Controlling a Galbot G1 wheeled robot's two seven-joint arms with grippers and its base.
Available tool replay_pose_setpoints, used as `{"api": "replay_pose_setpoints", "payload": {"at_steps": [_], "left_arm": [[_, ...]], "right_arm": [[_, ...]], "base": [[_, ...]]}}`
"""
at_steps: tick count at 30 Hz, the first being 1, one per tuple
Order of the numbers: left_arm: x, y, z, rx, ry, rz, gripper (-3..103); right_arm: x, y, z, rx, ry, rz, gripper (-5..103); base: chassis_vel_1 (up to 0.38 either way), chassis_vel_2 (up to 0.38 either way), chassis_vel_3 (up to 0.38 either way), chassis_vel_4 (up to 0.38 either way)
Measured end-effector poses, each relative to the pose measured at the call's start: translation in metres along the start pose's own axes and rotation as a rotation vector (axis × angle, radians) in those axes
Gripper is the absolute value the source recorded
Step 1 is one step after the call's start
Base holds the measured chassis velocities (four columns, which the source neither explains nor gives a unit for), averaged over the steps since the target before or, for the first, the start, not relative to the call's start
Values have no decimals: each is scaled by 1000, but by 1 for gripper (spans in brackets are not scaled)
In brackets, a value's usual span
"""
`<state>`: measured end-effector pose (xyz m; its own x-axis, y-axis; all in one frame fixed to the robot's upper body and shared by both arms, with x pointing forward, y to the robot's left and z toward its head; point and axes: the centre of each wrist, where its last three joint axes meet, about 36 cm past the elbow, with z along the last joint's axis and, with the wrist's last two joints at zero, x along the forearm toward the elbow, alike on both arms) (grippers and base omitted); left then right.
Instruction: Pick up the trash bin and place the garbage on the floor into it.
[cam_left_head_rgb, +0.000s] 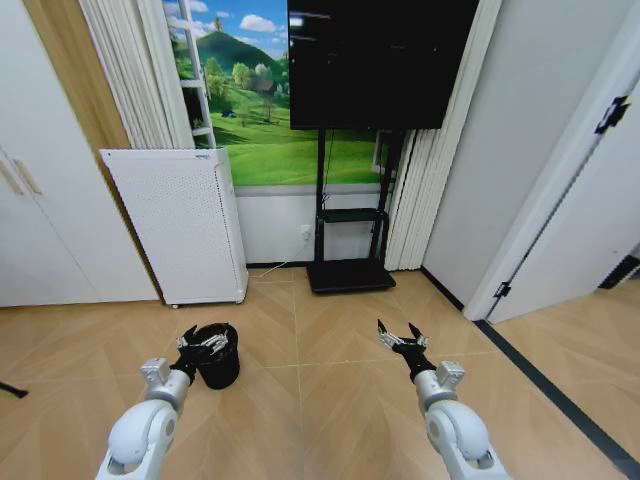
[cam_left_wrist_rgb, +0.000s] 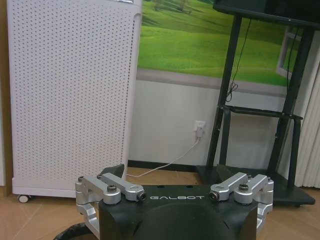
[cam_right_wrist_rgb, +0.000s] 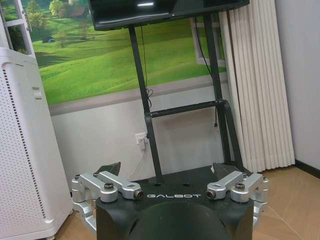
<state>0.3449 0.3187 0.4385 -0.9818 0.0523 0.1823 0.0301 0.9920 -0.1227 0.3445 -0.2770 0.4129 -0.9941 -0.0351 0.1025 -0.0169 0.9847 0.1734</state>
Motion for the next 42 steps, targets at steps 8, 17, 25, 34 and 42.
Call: {"api": "replay_pose_setpoints", "payload": {"at_steps": [8,17,25,34,42], "left_arm": [[0,-4,0,-4,7,-7,100],[3,-7,0,-2,9,-12,100],[5,-6,0,-3,7,-16,100],[5,-5,-1,-5,1,-17,100],[5,-3,-2,-6,-3,-19,100]], "right_arm": [[1,-6,0,2,-5,10,100],[4,-6,-1,2,-6,8,100],[6,-4,-2,2,-7,4,100],[10,-2,-3,4,-8,3,100],[12,0,-3,7,-9,5,100]], "base": [[0,0,0,0],[0,0,0,0],[0,0,0,0],[0,0,0,0],[0,0,0,0]]}}
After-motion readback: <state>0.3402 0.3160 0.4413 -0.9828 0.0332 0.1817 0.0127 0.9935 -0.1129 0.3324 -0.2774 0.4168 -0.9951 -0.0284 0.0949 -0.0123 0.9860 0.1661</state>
